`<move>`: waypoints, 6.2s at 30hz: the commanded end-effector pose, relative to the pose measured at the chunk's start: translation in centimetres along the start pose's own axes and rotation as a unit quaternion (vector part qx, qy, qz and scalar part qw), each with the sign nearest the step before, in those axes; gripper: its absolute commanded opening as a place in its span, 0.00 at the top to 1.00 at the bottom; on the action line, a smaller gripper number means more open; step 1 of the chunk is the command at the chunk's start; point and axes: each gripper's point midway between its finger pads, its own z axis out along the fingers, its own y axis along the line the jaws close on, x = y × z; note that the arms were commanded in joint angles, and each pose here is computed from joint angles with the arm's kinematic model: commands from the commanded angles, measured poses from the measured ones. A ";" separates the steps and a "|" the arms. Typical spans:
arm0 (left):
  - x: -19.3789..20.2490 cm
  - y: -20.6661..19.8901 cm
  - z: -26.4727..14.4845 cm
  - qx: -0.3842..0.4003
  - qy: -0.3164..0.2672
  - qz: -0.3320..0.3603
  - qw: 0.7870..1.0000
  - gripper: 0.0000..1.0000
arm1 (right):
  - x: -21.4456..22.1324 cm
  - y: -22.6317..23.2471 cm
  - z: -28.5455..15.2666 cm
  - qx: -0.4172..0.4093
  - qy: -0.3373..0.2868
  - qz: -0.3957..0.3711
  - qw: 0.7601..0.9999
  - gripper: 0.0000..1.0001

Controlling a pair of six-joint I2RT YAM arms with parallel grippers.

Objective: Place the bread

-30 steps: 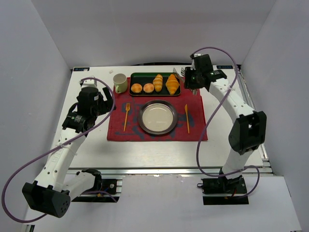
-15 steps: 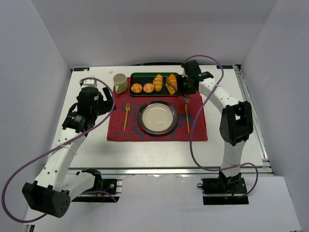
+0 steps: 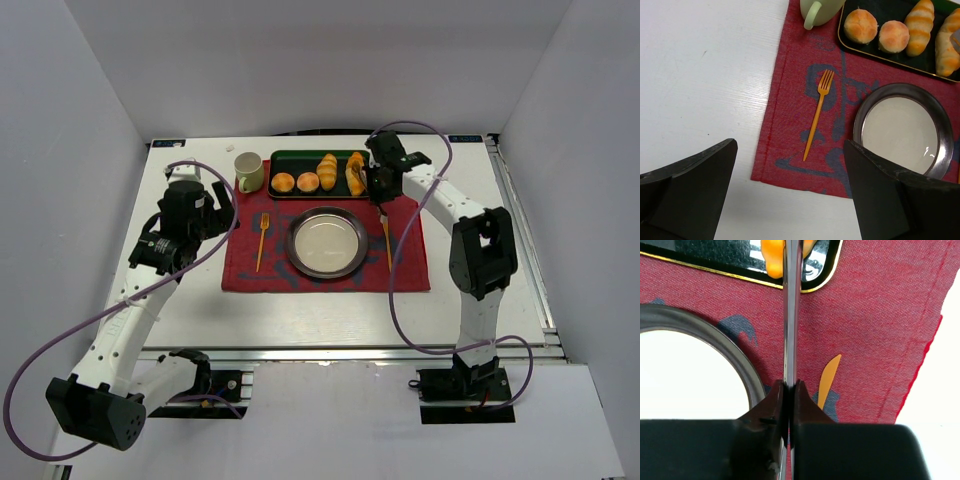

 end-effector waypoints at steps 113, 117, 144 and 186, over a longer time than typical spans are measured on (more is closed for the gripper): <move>-2.0 0.3 -3.7 0.014 -0.037 -0.024 0.999 0.02 | 14.2 11.6 -11.5 -0.120 -0.008 -0.021 0.993 0.43; -2.0 0.4 -3.7 0.012 -0.038 -0.024 0.999 0.02 | 14.1 11.6 -11.7 -0.122 -0.011 -0.021 0.992 0.27; -2.4 0.4 -4.2 0.013 -0.045 -0.025 0.999 0.02 | 18.2 9.4 -11.8 -0.143 -0.042 -0.062 0.987 0.11; -1.8 0.4 -3.8 0.014 -0.037 -0.028 0.999 0.02 | 24.3 10.0 -6.6 -0.132 -0.047 -0.089 0.986 0.11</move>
